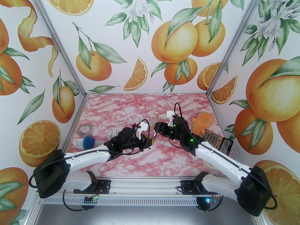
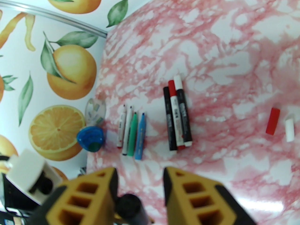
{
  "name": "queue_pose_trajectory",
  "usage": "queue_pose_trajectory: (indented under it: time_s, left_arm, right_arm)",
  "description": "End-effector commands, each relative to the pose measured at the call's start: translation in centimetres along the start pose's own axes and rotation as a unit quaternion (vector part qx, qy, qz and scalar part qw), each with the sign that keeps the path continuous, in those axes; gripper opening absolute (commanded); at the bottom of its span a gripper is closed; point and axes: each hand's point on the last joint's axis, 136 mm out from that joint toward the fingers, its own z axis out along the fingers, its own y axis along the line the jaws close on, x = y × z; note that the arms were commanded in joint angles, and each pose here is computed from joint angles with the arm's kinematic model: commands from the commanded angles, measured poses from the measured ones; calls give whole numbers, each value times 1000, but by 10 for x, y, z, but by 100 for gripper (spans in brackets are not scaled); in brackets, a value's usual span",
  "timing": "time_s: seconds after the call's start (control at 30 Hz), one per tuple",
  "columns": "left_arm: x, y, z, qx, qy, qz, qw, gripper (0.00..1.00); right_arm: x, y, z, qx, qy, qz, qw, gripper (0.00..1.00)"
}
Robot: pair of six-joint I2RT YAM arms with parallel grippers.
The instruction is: Open the pen caps
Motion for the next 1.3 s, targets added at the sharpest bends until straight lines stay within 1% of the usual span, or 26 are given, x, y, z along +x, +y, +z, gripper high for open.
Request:
queue_pose_trajectory:
  time_s: [0.0,0.3,0.57,0.8,0.9,1.0,1.27]
  left_arm:
    - [-10,-12,4,19,-5,12,1000,10]
    - [-8,-14,9,23,2,12,1000,10]
    - [-7,-15,11,22,3,11,1000,9]
    - [-8,-15,10,22,2,12,1000,9]
    - [-8,-15,10,22,2,12,1000,9]
    - [-8,-16,10,22,1,13,1000,9]
    - [-8,-15,9,20,1,13,1000,9]
  right_arm:
    - [-3,8,1,-16,1,-4,1000,36]
    - [-2,8,1,-16,3,-5,1000,28]
    - [0,5,2,-13,5,-3,1000,27]
    - [1,1,3,-5,7,-5,1000,24]
    - [2,-3,4,4,8,-5,1000,28]
    - [1,-5,4,7,6,-5,1000,29]
    - [2,-6,5,9,8,-6,1000,24]
